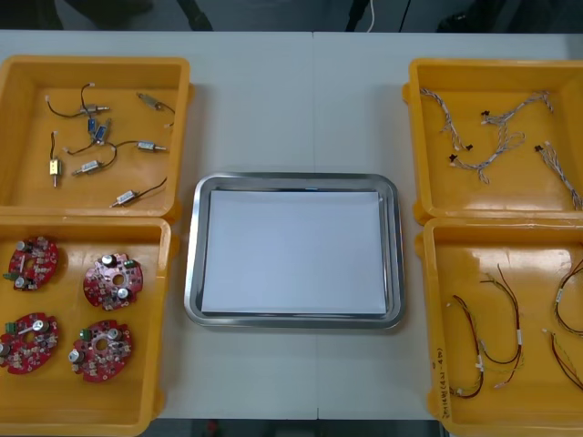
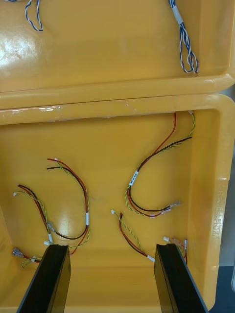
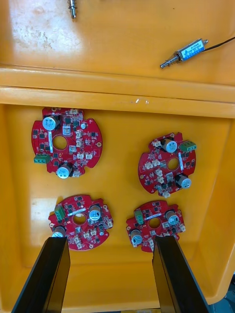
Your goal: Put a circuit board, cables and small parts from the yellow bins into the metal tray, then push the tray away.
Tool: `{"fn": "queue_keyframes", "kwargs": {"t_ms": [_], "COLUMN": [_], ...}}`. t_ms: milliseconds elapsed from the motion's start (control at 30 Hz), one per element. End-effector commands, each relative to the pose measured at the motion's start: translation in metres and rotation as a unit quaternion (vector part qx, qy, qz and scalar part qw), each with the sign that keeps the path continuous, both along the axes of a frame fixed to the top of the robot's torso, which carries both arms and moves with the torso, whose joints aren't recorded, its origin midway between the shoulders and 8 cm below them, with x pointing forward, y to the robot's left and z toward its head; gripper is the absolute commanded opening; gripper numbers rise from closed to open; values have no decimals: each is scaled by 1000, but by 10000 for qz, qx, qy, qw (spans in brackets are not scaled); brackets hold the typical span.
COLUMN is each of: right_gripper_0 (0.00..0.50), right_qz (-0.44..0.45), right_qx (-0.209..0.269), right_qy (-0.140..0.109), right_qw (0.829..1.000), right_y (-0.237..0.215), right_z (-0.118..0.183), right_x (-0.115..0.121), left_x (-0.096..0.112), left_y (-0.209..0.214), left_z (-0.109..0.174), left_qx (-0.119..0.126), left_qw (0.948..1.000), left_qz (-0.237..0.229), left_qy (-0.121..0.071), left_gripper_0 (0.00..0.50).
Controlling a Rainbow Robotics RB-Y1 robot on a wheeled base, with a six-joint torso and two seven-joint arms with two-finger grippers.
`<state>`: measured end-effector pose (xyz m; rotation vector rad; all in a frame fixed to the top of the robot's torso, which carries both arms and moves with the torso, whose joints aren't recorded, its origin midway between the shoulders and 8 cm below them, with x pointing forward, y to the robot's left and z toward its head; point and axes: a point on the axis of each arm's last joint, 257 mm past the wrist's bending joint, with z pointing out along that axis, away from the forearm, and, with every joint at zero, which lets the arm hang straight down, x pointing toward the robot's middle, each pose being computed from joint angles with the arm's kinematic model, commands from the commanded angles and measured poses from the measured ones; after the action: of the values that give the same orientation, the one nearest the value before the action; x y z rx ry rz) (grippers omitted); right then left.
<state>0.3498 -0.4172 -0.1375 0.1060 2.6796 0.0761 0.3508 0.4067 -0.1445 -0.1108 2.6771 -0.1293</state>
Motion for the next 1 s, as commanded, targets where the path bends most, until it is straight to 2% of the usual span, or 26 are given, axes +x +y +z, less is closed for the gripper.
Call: {"fn": "queue_keyframes", "kwargs": {"t_ms": [33, 867, 1000], "right_gripper_0": [500, 500, 500], "right_qz": [12, 12, 26], "right_qx": [-15, -15, -100], "right_qy": [-14, -14, -151], "right_qw": [10000, 10000, 9998], "right_y": [0, 0, -2], "right_z": [1, 1, 11], "right_x": [0, 0, 6], "left_x": [-1, -1, -1], "left_y": [10, 10, 10], "left_z": [8, 8, 8], "left_qx": [207, 207, 207], "left_qw": [9998, 9998, 9998], "left_qz": [14, 14, 14], "left_qy": [-4, -4, -4], "left_gripper_0": [500, 500, 500]}}
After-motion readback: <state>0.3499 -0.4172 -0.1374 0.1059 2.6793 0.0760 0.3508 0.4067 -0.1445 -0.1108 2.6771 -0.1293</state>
